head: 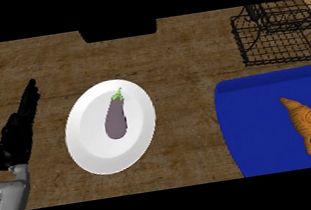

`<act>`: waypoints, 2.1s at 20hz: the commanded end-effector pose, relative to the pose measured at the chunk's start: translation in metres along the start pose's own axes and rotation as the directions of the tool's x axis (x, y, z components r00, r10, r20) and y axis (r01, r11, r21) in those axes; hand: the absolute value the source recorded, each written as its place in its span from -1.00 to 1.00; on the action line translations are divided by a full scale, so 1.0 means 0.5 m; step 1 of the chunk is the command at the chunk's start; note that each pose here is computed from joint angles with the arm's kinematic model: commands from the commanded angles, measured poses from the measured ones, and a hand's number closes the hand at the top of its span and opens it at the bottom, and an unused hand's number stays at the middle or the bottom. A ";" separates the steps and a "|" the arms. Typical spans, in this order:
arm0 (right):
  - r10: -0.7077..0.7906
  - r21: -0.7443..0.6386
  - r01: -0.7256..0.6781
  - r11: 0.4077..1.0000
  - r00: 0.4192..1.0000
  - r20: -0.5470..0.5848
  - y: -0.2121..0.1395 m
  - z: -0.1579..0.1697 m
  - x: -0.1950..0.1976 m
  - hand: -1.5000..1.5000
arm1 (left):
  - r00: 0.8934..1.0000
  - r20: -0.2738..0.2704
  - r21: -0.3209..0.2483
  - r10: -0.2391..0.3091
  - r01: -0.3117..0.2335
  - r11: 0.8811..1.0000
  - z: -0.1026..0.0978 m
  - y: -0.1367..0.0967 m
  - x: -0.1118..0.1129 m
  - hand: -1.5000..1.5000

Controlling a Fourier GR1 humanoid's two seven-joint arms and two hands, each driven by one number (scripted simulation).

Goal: Pick the croissant from the tray and place it in the tiered basket

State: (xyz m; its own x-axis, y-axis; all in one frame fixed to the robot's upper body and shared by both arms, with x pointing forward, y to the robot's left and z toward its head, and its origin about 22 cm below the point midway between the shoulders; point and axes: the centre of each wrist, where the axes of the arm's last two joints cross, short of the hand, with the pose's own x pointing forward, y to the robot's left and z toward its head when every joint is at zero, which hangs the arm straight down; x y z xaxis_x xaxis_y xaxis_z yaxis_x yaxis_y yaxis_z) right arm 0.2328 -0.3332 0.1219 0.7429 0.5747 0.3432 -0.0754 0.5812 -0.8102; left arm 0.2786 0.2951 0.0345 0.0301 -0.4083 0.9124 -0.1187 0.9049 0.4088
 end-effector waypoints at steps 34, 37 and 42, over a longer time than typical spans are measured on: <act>0.149 0.003 -0.150 0.989 0.979 -0.142 0.114 -0.049 0.014 -1.00 | 1.000 -0.012 0.021 -0.002 0.003 1.000 0.014 -0.007 -0.006 0.00; 0.136 0.027 -0.133 0.991 0.981 -0.137 0.135 -0.081 0.036 -1.00 | 1.000 0.011 -0.007 0.011 -0.011 1.000 0.003 0.010 0.002 0.00; 0.121 0.044 -0.117 0.992 0.985 -0.125 0.155 -0.092 0.016 -1.00 | 1.000 0.000 0.015 0.005 -0.005 1.000 0.008 0.020 -0.002 0.00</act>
State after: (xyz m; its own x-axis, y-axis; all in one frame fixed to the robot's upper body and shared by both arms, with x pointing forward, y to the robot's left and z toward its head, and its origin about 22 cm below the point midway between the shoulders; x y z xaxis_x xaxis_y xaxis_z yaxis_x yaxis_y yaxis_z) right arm 0.2563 -0.3138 0.0453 0.7903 0.5815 0.1932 -0.1741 0.5154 -0.8390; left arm 0.2743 0.2959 0.0332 0.0336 -0.4087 0.9120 -0.1242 0.9038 0.4096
